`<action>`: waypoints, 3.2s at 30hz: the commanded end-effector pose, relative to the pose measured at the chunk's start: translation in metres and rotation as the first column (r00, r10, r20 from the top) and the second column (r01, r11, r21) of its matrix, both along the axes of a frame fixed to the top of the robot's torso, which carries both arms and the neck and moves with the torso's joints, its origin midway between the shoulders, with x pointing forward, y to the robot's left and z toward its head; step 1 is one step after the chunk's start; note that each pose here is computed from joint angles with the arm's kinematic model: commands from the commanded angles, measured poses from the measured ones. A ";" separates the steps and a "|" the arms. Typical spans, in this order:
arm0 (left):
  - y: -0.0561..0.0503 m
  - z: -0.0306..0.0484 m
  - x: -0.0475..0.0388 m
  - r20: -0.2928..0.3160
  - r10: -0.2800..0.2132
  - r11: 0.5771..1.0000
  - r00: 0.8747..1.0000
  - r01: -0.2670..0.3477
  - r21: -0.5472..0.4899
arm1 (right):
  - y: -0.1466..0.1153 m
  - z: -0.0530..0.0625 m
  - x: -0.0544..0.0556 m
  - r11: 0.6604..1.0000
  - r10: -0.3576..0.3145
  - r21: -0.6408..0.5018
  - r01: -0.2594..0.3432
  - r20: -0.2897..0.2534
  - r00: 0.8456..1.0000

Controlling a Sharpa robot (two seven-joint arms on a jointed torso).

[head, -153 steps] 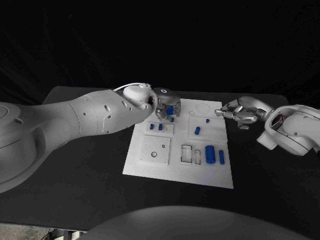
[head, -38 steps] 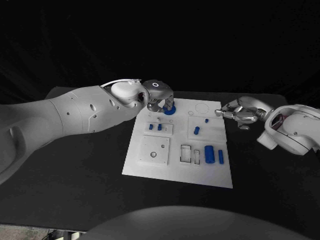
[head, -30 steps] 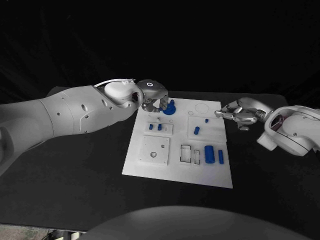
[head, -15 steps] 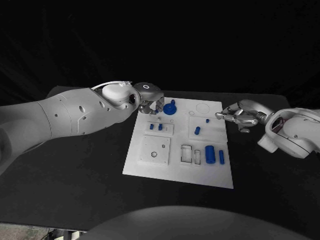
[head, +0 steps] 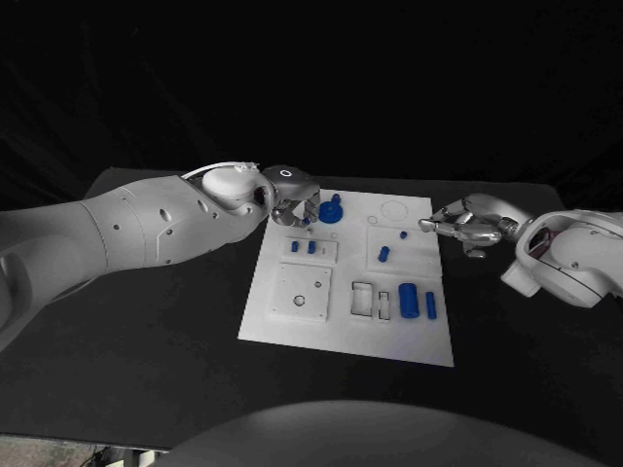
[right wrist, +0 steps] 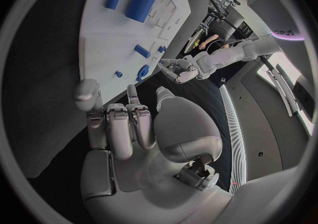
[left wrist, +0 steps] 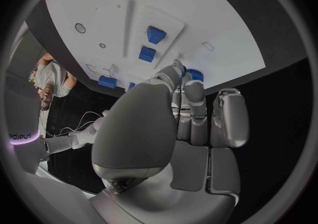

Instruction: Assemble the parts on the task board

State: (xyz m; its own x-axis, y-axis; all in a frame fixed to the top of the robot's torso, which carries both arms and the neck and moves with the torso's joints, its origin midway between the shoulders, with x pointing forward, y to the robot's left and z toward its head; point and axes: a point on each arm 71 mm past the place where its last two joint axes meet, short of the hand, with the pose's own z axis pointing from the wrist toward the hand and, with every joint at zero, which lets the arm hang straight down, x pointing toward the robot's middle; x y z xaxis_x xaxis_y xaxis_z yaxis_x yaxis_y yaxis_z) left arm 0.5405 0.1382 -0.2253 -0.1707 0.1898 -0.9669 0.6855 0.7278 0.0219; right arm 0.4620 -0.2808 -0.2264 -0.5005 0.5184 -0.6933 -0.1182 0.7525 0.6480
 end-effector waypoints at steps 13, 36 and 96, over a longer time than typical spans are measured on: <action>-0.006 -0.0052 -0.0001 -0.053 -0.004 1.000 0.999 0.005 0.015 | 0.003 -0.001 0.000 1.000 0.016 0.000 -0.016 -0.010 1.000; -0.010 -0.0089 -0.0012 -0.070 -0.008 1.000 0.998 0.009 0.023 | 0.002 -0.001 -0.001 1.000 0.015 -0.001 -0.015 -0.012 1.000; 0.001 -0.0177 0.0029 -0.083 0.058 0.997 0.995 -0.053 0.059 | 0.001 -0.002 -0.001 1.000 0.012 -0.006 -0.012 -0.022 1.000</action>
